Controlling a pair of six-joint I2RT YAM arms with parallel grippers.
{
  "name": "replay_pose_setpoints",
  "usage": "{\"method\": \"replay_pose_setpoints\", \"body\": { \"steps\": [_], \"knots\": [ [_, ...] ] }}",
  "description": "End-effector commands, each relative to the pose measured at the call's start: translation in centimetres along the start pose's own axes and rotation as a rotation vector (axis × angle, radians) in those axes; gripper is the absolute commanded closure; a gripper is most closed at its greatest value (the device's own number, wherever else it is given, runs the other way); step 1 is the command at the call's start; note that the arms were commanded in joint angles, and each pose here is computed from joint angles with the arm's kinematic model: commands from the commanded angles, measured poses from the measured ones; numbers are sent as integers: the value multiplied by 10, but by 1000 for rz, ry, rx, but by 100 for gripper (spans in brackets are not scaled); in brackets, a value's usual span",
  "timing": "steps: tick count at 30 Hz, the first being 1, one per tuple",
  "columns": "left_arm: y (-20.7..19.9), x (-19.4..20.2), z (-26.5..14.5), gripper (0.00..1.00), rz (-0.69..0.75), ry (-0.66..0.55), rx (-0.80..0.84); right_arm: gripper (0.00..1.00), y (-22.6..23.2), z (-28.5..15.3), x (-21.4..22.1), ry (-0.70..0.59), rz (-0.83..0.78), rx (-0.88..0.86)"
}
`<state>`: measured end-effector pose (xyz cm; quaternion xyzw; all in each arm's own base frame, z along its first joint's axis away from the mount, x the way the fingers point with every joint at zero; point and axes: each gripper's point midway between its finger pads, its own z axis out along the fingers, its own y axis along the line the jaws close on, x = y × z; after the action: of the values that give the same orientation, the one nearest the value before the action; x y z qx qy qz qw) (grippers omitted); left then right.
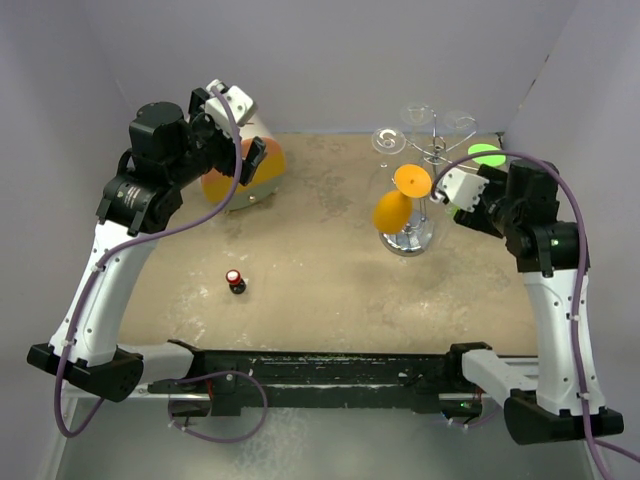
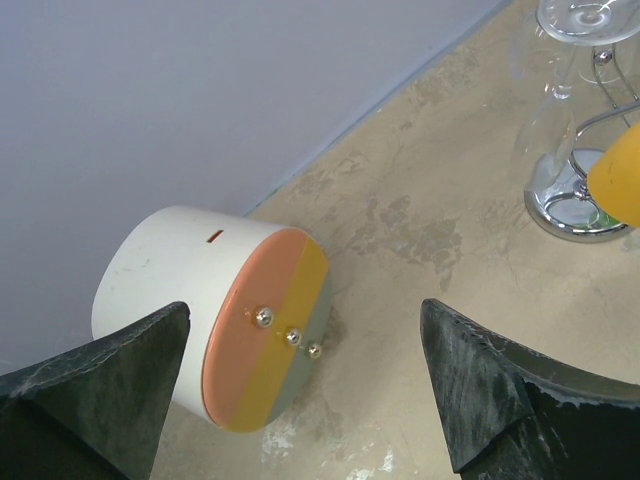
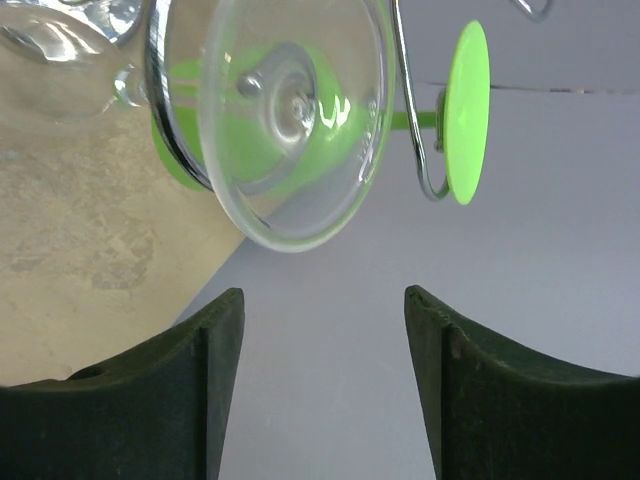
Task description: Place the wine glass upside down on the wine glass rack
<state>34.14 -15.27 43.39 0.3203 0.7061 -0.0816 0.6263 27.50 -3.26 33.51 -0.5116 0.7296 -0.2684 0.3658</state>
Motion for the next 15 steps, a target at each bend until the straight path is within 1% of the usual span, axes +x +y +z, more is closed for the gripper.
{"method": "replay_pose_setpoints", "body": {
  "steps": [1,2,3,6,9,12,15],
  "knots": [
    [7,-18,-9,1,6,-70,-24,30,-16,-19,15,54,70,92],
    [7,-18,-9,1,7,-71,-24,21,-18,-21,18,68,91,107],
    [7,-17,-9,1,5,-68,-24,17,-20,-24,21,79,113,123],
    [7,-19,-10,1,5,-72,-25,14,-26,-32,24,84,157,155],
    [8,-20,-10,1,6,-76,-26,9,-38,-41,23,72,237,213],
    [8,-20,-11,1,3,-76,-28,0,-65,-55,26,77,329,344],
    [9,-21,-12,1,0,-77,-33,0,-87,-62,27,62,445,458]
  ]
}}
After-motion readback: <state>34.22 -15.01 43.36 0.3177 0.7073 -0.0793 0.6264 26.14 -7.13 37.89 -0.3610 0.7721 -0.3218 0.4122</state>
